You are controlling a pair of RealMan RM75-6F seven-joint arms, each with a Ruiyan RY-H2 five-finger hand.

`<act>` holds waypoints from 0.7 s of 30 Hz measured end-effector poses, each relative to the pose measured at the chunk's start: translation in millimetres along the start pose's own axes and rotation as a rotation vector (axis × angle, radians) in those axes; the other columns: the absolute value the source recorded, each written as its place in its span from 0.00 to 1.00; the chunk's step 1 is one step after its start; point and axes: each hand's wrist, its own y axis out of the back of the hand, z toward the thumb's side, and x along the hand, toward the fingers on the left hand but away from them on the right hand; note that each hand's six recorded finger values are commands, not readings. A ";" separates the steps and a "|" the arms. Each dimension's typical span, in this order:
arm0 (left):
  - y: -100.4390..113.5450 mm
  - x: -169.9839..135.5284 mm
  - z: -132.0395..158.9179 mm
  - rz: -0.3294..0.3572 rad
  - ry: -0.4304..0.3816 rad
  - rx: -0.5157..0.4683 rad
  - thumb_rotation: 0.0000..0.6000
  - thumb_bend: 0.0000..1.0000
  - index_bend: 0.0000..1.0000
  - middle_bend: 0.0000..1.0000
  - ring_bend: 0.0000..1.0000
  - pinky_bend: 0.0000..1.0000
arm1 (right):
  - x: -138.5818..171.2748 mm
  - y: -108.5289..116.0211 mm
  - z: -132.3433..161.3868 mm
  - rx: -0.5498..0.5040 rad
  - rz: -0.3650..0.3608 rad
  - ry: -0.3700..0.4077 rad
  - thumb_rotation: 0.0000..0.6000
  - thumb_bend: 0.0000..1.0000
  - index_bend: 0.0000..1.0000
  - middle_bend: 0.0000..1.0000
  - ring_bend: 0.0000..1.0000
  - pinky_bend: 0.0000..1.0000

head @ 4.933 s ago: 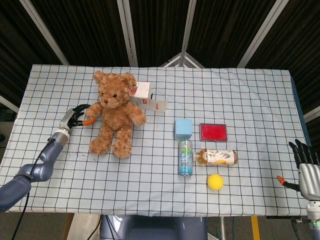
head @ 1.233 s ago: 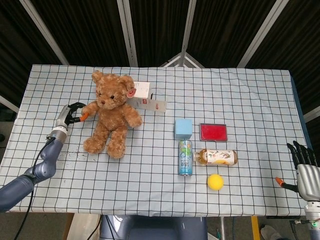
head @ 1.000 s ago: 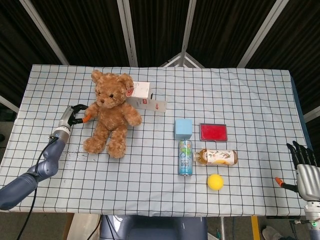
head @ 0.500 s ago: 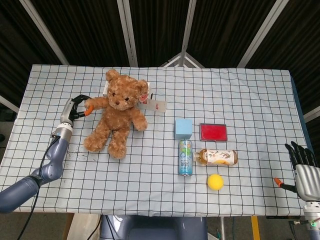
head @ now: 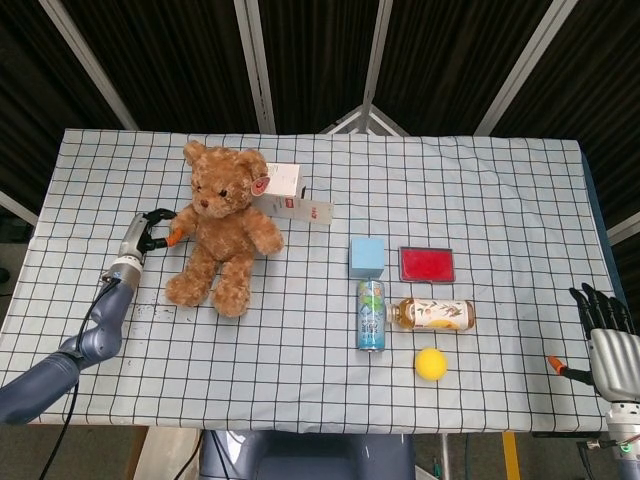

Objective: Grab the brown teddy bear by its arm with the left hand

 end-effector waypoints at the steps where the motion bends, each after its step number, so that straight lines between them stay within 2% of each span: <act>1: -1.2 0.2 2.2 0.000 -0.006 0.006 1.00 0.56 0.46 0.34 0.00 0.00 | 0.0 0.0 -0.1 0.000 0.000 -0.001 1.00 0.13 0.05 0.02 0.00 0.00; 9: -9.4 -5.3 26.2 0.001 -0.082 -0.017 1.00 0.56 0.46 0.34 0.00 0.00 | 0.8 1.0 0.8 -0.001 -0.003 0.002 1.00 0.13 0.05 0.02 0.00 0.00; 16: -3.0 -13.2 46.9 0.042 -0.167 -0.085 1.00 0.56 0.46 0.35 0.00 0.00 | 1.7 2.1 1.0 -0.003 -0.006 0.003 1.00 0.13 0.05 0.02 0.00 0.00; 21: 2.1 -15.3 43.6 0.059 -0.178 -0.101 1.00 0.56 0.46 0.35 0.00 0.00 | 1.6 2.1 0.5 -0.003 -0.004 0.002 1.00 0.13 0.06 0.02 0.00 0.00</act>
